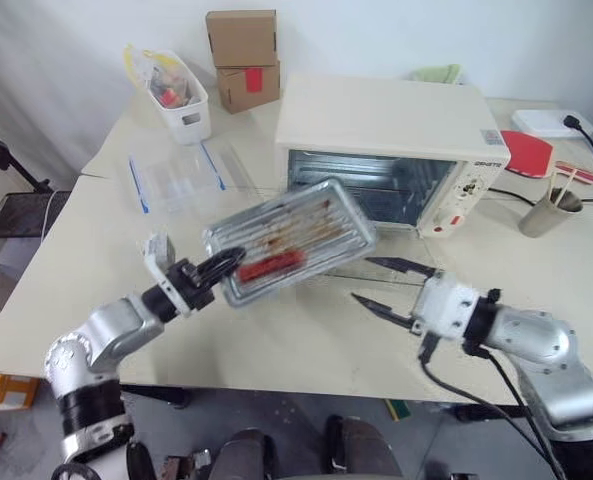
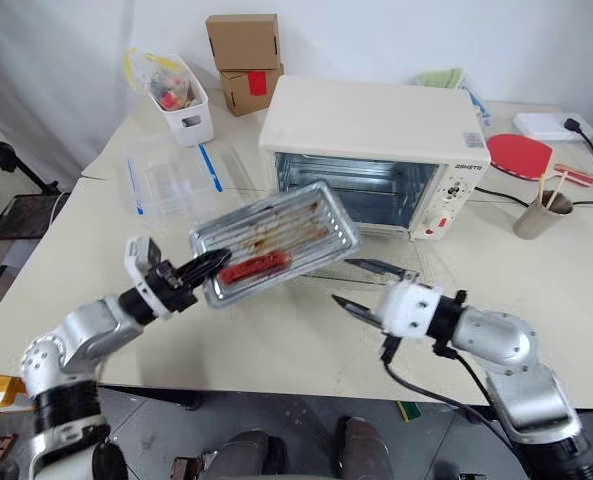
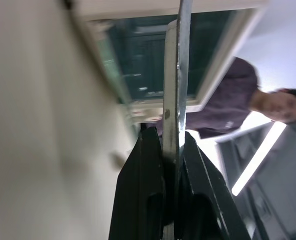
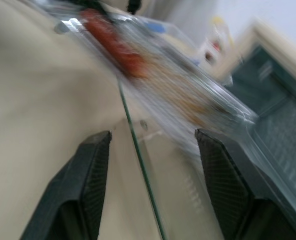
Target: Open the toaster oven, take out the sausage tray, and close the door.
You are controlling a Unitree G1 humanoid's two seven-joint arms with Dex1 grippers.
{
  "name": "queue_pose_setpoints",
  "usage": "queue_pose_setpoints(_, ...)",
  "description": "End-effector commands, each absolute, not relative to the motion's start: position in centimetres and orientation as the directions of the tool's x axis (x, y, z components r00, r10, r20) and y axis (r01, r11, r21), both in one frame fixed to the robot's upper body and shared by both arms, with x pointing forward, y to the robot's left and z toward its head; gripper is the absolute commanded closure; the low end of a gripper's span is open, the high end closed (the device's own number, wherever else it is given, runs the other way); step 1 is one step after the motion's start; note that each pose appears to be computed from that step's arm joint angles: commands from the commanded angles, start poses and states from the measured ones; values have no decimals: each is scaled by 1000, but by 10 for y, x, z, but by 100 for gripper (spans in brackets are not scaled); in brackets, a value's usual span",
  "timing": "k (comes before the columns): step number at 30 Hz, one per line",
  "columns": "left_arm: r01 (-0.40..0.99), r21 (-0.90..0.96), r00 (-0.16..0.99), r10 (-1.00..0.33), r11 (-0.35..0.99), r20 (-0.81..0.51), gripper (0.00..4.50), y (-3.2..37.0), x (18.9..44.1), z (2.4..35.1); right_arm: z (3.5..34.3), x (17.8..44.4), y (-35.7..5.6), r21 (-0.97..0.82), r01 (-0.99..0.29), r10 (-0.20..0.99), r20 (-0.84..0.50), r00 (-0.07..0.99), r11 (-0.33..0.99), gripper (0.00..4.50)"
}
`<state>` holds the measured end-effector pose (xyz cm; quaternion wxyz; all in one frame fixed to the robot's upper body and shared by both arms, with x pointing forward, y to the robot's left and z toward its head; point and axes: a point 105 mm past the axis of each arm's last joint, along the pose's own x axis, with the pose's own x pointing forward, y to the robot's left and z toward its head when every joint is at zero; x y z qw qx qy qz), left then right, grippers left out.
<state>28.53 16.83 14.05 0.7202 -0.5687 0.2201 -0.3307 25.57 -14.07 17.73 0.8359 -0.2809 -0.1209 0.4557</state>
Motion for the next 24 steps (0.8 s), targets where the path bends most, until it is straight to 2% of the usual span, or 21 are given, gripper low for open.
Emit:
queue_pose_setpoints(1, 277, -949, 735, -670, 151, 107, 446, 190, 274, 152, 190, 254, -166, -484, -707, 802, -18, 597, 516, 189)
queue_pose_setpoints(3, 274, -948, 760, -640, 162, 111, 446, 198, 270, 152, 192, 254, -177, -473, -697, 786, -16, 618, 539, 232)
queue_pose_setpoints(9, 290, -940, 832, -534, 181, 154, 446, 226, 243, 149, 193, 265, -237, -337, -672, 702, -43, 711, 660, 434)
queue_pose_setpoints(13, 223, -953, 897, -426, 206, 117, 446, 235, 232, 139, 175, 268, -265, -283, -666, 668, -102, 737, 691, 444)
queue_pose_setpoints(17, 198, -964, 955, -257, 180, 148, 446, 239, 226, 142, 139, 278, -288, -231, -651, 618, -205, 759, 723, 444)
queue_pose_setpoints(21, 206, -967, 971, -154, 149, 183, 446, 239, 225, 151, 116, 284, -281, -148, -711, 672, -242, 700, 687, 444)
queue_pose_setpoints(24, 205, -969, 975, -113, 139, 190, 446, 240, 224, 154, 113, 291, -266, -97, -754, 729, -202, 654, 650, 444)
